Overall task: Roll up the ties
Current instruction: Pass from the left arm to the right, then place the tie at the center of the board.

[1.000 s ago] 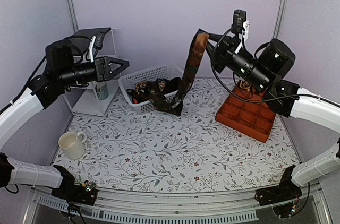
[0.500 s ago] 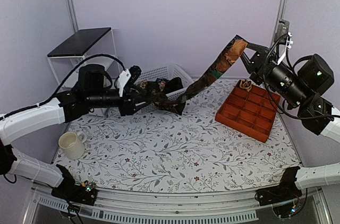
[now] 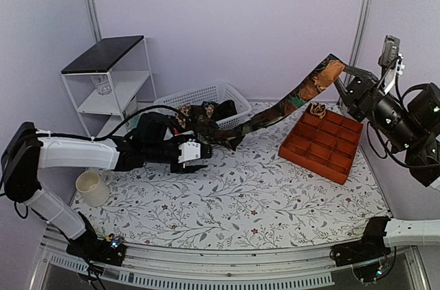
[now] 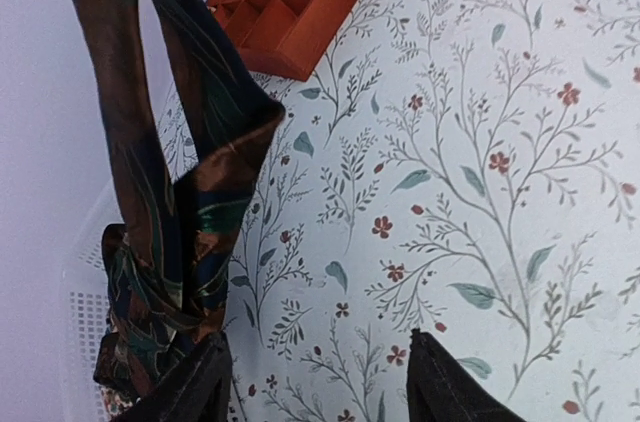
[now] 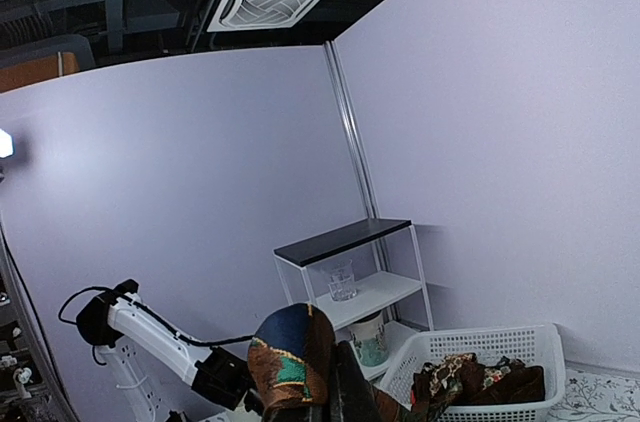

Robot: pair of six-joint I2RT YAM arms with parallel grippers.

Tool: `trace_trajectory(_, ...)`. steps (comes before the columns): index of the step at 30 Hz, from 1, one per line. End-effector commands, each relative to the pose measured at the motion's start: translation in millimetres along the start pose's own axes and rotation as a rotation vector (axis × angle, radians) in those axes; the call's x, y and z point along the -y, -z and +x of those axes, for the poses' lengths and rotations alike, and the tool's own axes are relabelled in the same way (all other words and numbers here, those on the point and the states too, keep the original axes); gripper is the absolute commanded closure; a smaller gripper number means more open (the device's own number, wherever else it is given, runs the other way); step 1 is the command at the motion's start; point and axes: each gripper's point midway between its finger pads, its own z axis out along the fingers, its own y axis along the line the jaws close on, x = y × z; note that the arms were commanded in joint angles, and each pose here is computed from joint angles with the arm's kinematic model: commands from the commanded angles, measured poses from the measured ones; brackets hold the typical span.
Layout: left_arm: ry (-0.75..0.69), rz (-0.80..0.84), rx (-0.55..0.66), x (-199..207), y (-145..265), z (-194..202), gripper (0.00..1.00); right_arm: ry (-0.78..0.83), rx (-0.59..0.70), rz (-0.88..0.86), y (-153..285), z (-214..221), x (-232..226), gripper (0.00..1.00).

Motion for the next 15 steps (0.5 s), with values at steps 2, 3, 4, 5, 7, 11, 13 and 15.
trace_trajectory(2, -0.210, -0.147, -0.031, -32, -20, 8, 0.39, -0.019, 0.025, 0.012, 11, -6, 1, 1.00)
trace_trajectory(3, -0.222, -0.169, -0.038, -37, -23, 12, 0.38, -0.022, 0.031, 0.010, 13, -8, 0, 1.00)
trace_trajectory(4, -0.235, -0.194, -0.041, -40, -26, 14, 0.38, -0.024, 0.033, 0.009, 13, -9, 0, 1.00)
trace_trajectory(5, -0.246, -0.222, -0.044, -44, -28, 16, 0.38, -0.023, 0.034, 0.009, 13, -9, 0, 1.00)
trace_trajectory(7, -0.272, -0.293, -0.034, -55, -32, 16, 0.37, -0.022, 0.032, 0.004, 13, -9, -1, 1.00)
trace_trajectory(11, -0.279, -0.355, 0.018, -60, -35, 11, 0.37, -0.025, 0.021, 0.000, 10, -5, -1, 1.00)
trace_trajectory(13, -0.270, -0.318, 0.053, -54, -38, 6, 0.37, -0.026, 0.015, 0.019, 8, -3, 3, 1.00)
trace_trajectory(15, -0.258, -0.294, 0.050, -50, -40, 8, 0.38, -0.025, -0.008, 0.067, 9, 4, 12, 1.00)
